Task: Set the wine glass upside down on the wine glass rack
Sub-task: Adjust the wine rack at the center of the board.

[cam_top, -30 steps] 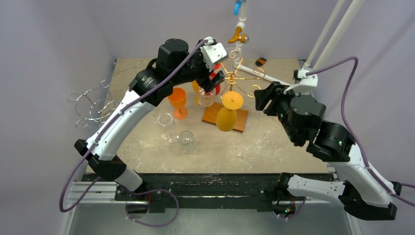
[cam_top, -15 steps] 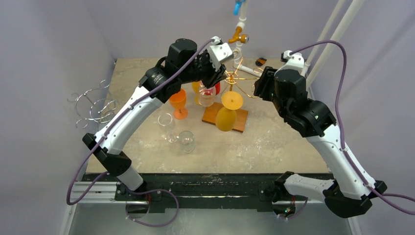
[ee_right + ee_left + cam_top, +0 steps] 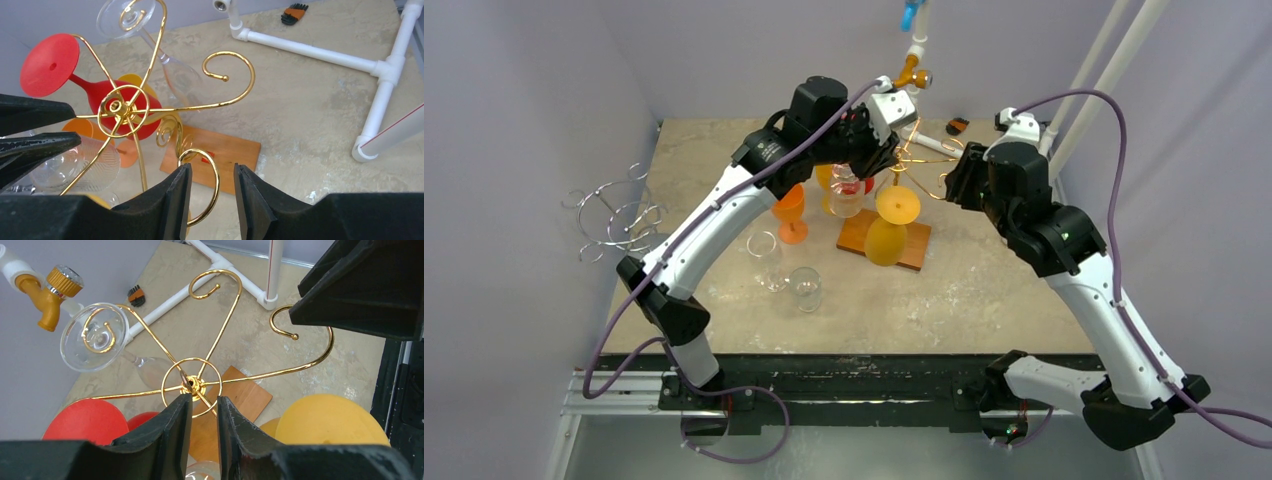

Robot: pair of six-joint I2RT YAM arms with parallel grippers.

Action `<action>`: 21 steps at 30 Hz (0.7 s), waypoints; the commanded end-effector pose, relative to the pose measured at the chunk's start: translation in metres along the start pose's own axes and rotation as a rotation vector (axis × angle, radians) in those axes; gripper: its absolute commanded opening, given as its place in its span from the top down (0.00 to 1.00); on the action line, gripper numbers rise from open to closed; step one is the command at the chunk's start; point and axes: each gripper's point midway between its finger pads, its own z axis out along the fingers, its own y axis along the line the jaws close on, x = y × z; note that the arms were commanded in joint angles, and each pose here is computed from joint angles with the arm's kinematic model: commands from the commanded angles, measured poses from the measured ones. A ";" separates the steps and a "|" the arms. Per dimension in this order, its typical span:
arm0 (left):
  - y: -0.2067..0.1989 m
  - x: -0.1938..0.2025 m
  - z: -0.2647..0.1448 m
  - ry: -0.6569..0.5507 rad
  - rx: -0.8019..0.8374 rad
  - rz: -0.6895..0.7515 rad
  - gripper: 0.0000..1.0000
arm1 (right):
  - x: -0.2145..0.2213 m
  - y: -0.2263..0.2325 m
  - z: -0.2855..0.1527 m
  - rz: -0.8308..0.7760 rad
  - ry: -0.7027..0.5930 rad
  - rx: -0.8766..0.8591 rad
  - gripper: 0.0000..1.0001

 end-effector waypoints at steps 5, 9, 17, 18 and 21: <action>0.005 -0.011 0.001 -0.024 -0.008 -0.003 0.69 | 0.004 0.002 0.005 -0.002 -0.005 -0.032 0.58; 0.009 -0.002 0.008 0.002 -0.024 0.003 0.71 | 0.007 -0.003 0.005 -0.009 -0.012 -0.016 0.60; 0.014 0.002 0.015 0.010 -0.034 0.017 0.76 | 0.008 -0.003 0.009 -0.015 -0.030 -0.026 0.76; 0.014 0.003 0.016 0.013 -0.036 0.019 0.76 | 0.009 -0.002 0.010 -0.016 -0.028 -0.036 0.81; 0.017 0.006 0.018 0.021 -0.051 0.025 0.77 | 0.012 0.003 0.009 -0.010 -0.026 -0.067 0.93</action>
